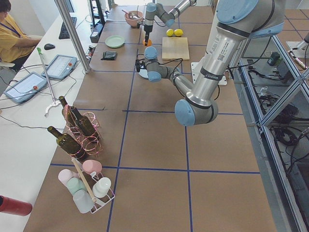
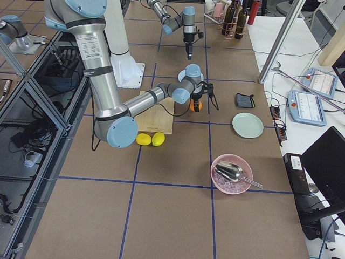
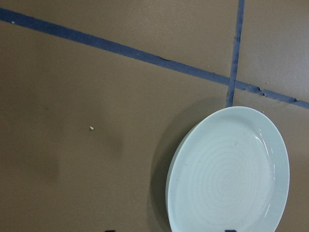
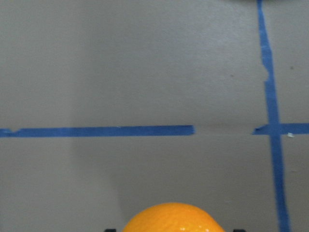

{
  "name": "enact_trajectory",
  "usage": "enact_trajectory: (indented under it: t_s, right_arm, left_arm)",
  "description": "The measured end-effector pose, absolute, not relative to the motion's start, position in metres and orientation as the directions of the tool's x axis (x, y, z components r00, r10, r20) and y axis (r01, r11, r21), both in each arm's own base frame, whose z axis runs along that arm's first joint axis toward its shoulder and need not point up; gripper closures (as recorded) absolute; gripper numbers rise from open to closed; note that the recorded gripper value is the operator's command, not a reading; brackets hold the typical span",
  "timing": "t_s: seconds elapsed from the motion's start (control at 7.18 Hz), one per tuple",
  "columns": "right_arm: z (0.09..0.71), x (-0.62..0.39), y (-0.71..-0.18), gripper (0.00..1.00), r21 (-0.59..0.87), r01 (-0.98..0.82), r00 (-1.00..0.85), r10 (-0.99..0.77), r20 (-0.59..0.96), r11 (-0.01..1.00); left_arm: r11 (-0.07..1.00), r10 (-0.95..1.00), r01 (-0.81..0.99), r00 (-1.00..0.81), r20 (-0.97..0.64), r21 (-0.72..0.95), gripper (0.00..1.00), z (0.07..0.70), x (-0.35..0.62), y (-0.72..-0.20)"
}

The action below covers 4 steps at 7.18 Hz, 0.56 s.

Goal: Pick orange to plate
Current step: 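Lift the orange and carry it over the light blue plate with the right gripper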

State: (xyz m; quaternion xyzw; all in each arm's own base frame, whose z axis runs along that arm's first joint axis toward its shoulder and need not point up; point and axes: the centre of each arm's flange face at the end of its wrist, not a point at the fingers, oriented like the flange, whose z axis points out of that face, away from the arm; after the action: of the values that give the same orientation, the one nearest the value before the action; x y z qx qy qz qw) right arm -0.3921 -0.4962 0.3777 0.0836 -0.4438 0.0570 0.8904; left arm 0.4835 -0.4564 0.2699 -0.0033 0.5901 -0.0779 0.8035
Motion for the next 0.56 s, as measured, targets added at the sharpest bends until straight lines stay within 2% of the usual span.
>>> enact_trajectory:
  t_s: [0.28,0.56]
  right_arm:
    - [0.292,-0.462,-0.488,1.0,0.073,-0.243,0.534,0.07,0.842,0.967]
    - [0.235,-0.537,-0.489,1.0,0.065,-0.281,0.515,0.094,0.852,0.957]
  left_arm:
    - [0.989,-0.119,0.118,0.28,-0.952,-0.089,0.2,0.275,0.462,-0.442]
    - [0.99,-0.113,0.118,0.278,-0.954,-0.083,0.19,0.28,0.449,-0.435]
